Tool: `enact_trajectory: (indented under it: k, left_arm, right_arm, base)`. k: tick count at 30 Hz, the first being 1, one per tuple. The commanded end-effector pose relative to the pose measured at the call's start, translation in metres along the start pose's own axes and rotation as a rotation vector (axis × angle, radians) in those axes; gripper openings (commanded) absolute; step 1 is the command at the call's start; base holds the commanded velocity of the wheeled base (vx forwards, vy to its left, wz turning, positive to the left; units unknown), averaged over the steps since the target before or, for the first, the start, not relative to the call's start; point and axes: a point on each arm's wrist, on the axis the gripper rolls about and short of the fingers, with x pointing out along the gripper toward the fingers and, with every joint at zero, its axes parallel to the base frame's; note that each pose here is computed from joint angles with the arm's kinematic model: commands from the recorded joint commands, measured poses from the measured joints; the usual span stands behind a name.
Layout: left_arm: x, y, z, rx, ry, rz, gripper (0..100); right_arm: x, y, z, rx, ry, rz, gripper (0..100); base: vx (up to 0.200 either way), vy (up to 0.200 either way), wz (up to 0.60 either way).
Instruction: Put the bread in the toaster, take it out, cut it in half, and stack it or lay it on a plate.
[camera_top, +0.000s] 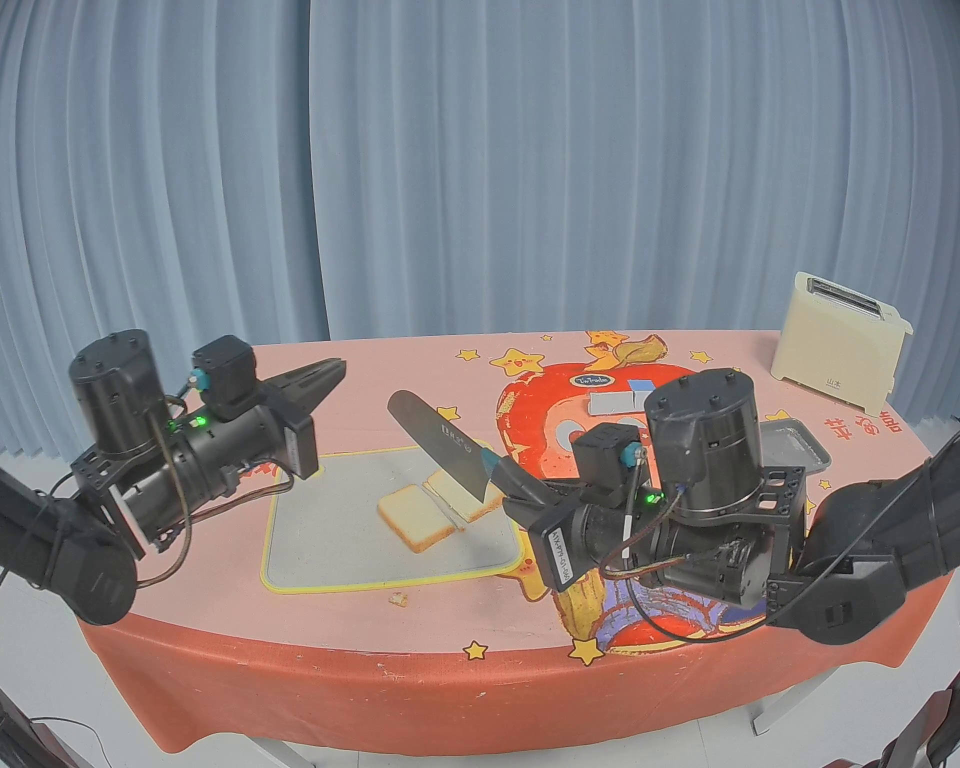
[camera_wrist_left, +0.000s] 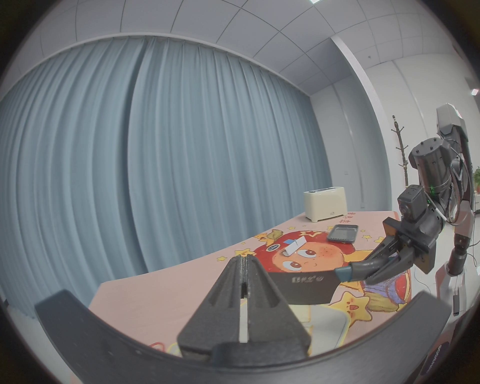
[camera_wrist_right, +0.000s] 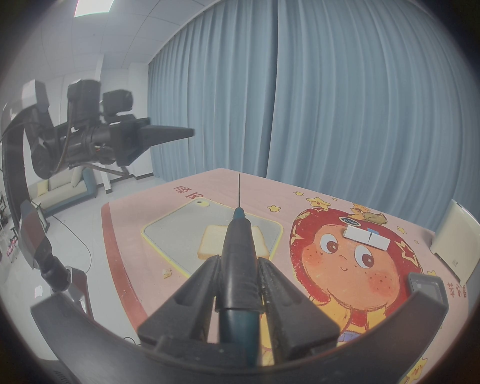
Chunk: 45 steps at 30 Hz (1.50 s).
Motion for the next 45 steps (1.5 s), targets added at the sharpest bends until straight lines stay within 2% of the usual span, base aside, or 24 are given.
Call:
enact_trajectory:
  k: [1,5,7,9,11,13,15,16,17,19,21,24,27,29,32,34,38,42,44,45]
  left_arm:
    - [-0.047,0.016,0.015,0.017,-0.04,0.106,0]
    - [-0.073,0.023,0.017,0.021,-0.043,0.17,0]
    - [-0.08,0.023,0.017,0.022,-0.043,0.182,0]
    - [-0.102,0.022,0.011,0.02,-0.026,0.223,0]
    - [-0.116,0.02,0.006,0.016,-0.012,0.243,0]
    - [-0.13,0.015,0.007,0.023,-0.033,0.249,0]
    - [-0.141,0.011,0.018,0.04,-0.085,0.266,0]
    - [-0.142,0.011,0.019,0.04,-0.09,0.266,0]
    - [-0.152,0.008,0.024,0.043,-0.122,0.284,0]
    - [-0.159,0.007,0.022,0.033,-0.126,0.311,0]
    - [-0.178,-0.002,0.007,0.014,-0.098,0.342,0]
    - [-0.205,-0.02,-0.014,0.011,-0.072,0.344,0]
    - [-0.218,-0.027,-0.013,0.004,-0.086,0.35,0]
    - [-0.241,-0.04,-0.012,0.032,-0.142,0.36,0]
    - [-0.261,-0.053,-0.025,0.038,-0.094,0.365,0]
    - [-0.279,-0.066,-0.041,0.063,-0.067,0.373,0]
    - [-0.299,-0.08,-0.061,0.076,-0.076,0.397,0]
    - [-0.303,-0.084,-0.072,0.068,-0.034,0.432,0]
    - [-0.304,-0.087,-0.083,0.036,0.046,0.431,0]
    - [-0.304,-0.087,-0.083,0.024,0.04,0.435,0]
  right_arm:
    - [-0.02,-0.005,0.006,0.036,-0.034,-0.006,0]
    - [-0.032,-0.014,0.005,0.047,-0.042,-0.023,0]
    - [-0.034,-0.017,0.005,0.049,-0.043,-0.03,0]
    - [-0.042,-0.025,0.001,0.058,-0.049,-0.05,0]
    - [-0.045,-0.029,-0.008,0.064,-0.05,-0.062,0]
    - [-0.05,-0.032,-0.022,0.067,-0.056,-0.068,0]
    - [-0.056,-0.032,-0.037,0.054,-0.066,-0.063,0]
    - [-0.056,-0.032,-0.038,0.054,-0.068,-0.063,0]
    - [-0.059,-0.029,-0.042,0.048,-0.112,-0.053,0]
    - [-0.06,-0.028,-0.042,0.045,-0.145,-0.05,0]
    - [-0.057,-0.027,-0.047,0.037,-0.169,-0.049,0]
    - [-0.052,-0.029,-0.051,0.039,-0.174,-0.057,0]
    - [-0.052,-0.029,-0.048,0.046,-0.208,-0.057,0]
    - [-0.054,-0.027,-0.045,0.045,-0.235,-0.051,0]
    - [-0.056,-0.027,-0.04,0.048,-0.257,-0.049,0]
    - [-0.059,-0.028,-0.036,0.052,-0.277,-0.053,0]
    - [-0.065,-0.031,-0.032,0.055,-0.301,-0.064,0]
    - [-0.066,-0.032,-0.03,0.057,-0.308,-0.065,0]
    - [-0.065,-0.032,-0.029,0.058,-0.31,-0.067,0]
    - [-0.064,-0.032,-0.028,0.058,-0.313,-0.067,0]
  base:
    - [0.0,0.0,0.0]
    - [0.0,0.0,0.0]
    - [0.0,0.0,0.0]
    - [0.0,0.0,0.0]
    - [0.0,0.0,0.0]
    - [0.0,0.0,0.0]
    - [0.0,0.0,0.0]
    - [0.0,0.0,0.0]
    - [0.0,0.0,0.0]
    - [0.0,0.0,0.0]
    - [0.0,0.0,0.0]
    - [0.0,0.0,0.0]
    - [0.0,0.0,0.0]
    - [0.0,0.0,0.0]
    - [0.0,0.0,0.0]
    - [0.0,0.0,0.0]
    - [0.0,0.0,0.0]
    - [0.0,0.0,0.0]
    - [0.0,0.0,0.0]
    - [0.0,0.0,0.0]
